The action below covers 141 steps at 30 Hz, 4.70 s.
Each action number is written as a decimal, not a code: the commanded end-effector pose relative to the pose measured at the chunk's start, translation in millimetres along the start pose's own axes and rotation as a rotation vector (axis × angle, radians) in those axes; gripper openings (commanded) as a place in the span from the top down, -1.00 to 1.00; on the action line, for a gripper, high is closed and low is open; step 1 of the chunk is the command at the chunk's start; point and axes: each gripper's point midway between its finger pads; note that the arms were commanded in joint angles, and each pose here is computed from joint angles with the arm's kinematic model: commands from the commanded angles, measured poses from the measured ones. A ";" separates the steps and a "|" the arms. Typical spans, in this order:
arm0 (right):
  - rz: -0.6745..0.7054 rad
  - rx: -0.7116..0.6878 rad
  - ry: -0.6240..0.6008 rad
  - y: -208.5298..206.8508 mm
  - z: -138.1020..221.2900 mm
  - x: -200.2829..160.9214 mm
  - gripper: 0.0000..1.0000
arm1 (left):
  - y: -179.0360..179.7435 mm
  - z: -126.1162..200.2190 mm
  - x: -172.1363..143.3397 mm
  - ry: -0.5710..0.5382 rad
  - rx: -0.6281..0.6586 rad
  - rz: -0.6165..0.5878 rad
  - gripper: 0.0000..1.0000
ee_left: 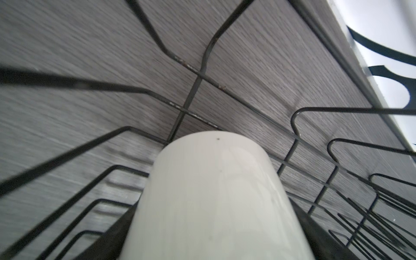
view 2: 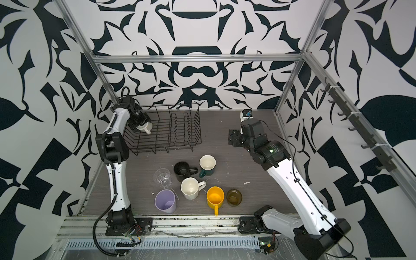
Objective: Load cups into a dish rack
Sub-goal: Place the cup upside down at the dish rack, then pick up the cup from the center of the table.
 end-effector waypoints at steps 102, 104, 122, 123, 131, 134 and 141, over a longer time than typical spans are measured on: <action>0.038 -0.021 0.524 35.9 -74.4 -165.9 -0.17 | -106.5 352.8 -106.8 -0.968 -0.560 -0.525 -1.00; 0.053 -0.034 0.527 35.0 -80.4 -168.1 -0.13 | -107.1 352.9 -111.0 -0.975 -0.570 -0.539 -1.00; 0.233 -0.027 0.578 49.8 -129.2 -182.0 0.20 | -110.7 355.0 -125.4 -0.982 -0.588 -0.609 -0.99; 0.239 -0.032 0.582 49.2 -131.3 -183.2 0.22 | -110.8 355.7 -125.8 -0.984 -0.588 -0.611 -0.98; 0.280 -0.058 0.594 43.6 -136.8 -187.4 0.62 | -109.6 355.7 -127.1 -0.993 -0.580 -0.615 -0.98; 0.289 -0.067 0.589 41.4 -134.2 -185.5 0.73 | -109.0 354.1 -126.6 -0.992 -0.577 -0.614 -0.99; 0.305 -0.117 0.579 28.8 -122.9 -178.6 0.98 | -102.9 353.8 -122.8 -1.037 -0.546 -0.588 -0.99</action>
Point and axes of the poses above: each gripper's point midway between its finger pads, its own z axis back along the fingers, its own y axis along the line the jaws close on, x = y × z, and after that the axes turned 15 degrees about -z, right-handed
